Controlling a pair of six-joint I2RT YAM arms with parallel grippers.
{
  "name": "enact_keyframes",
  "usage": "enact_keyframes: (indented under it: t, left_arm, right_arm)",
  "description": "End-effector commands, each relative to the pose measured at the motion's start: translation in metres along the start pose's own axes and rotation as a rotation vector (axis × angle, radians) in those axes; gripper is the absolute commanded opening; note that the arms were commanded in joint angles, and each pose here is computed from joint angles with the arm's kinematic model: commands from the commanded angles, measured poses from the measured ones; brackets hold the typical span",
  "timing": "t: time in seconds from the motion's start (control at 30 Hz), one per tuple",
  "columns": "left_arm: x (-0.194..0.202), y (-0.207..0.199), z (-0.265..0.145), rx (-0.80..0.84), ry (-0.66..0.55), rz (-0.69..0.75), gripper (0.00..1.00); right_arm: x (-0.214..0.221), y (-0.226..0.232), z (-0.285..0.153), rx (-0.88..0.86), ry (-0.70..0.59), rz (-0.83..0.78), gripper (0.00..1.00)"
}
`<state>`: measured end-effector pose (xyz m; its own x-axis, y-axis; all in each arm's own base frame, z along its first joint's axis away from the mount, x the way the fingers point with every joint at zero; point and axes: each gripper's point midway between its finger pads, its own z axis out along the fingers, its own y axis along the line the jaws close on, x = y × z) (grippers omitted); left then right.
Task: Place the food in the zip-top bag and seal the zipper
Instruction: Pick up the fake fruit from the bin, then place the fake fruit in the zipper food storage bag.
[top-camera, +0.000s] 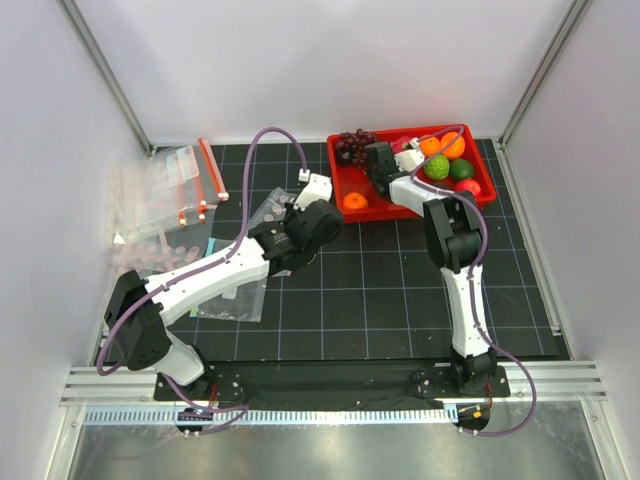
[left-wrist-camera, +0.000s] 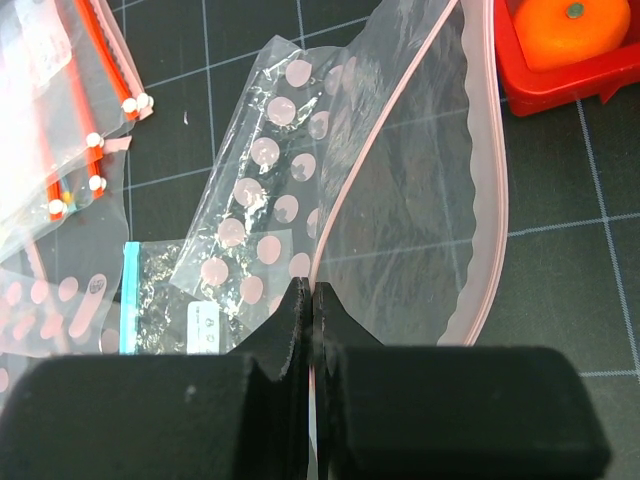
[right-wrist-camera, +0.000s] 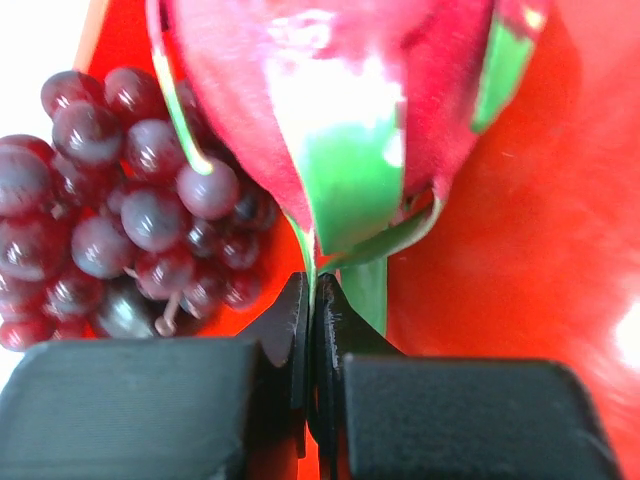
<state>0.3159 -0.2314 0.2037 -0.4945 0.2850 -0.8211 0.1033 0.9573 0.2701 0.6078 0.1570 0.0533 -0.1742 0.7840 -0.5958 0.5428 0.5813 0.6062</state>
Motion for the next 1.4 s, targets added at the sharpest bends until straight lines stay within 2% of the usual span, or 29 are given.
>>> enact_keyframes:
  t: [0.0, 0.3, 0.47, 0.53, 0.6, 0.83, 0.97, 1.07, 1.2, 1.37]
  left_arm:
    - [-0.014, 0.005, -0.008, 0.013, -0.037, -0.047, 0.00]
    - [-0.013, 0.001, -0.007, 0.027, -0.031, -0.045, 0.00]
    - [-0.014, 0.002, -0.007, 0.031, -0.032, -0.049, 0.00]
    - [-0.014, 0.002, -0.009, 0.035, -0.035, -0.052, 0.00]
    - [-0.014, 0.000, -0.010, 0.051, -0.035, -0.055, 0.00]
    - [-0.014, -0.008, -0.009, 0.088, -0.034, -0.054, 0.00]
    - [-0.013, -0.013, -0.007, 0.112, -0.033, -0.044, 0.00]
    - [-0.012, -0.016, -0.005, 0.123, -0.031, -0.036, 0.00]
    - [-0.010, -0.020, -0.002, 0.124, -0.027, -0.027, 0.00]
    - [-0.010, -0.021, 0.000, 0.132, -0.022, -0.024, 0.00]
  right_arm:
    - [-0.047, 0.028, -0.036, -0.070, -0.078, -0.016, 0.01]
    - [-0.115, 0.058, -0.125, -0.211, -0.152, -0.166, 0.01]
    - [-0.133, 0.061, -0.165, -0.278, -0.156, -0.288, 0.01]
    - [-0.134, 0.071, -0.187, -0.356, -0.129, -0.304, 0.01]
    - [-0.126, 0.064, -0.197, -0.380, -0.087, -0.338, 0.01]
    - [-0.106, 0.057, -0.278, -0.596, 0.017, -0.391, 0.01]
    - [-0.075, 0.046, -0.315, -0.682, 0.134, -0.394, 0.01]
    - [-0.052, 0.030, -0.345, -0.718, 0.187, -0.456, 0.01]
    - [-0.036, 0.011, -0.371, -0.781, 0.222, -0.477, 0.01]
    - [-0.022, -0.014, -0.381, -0.827, 0.253, -0.551, 0.01]
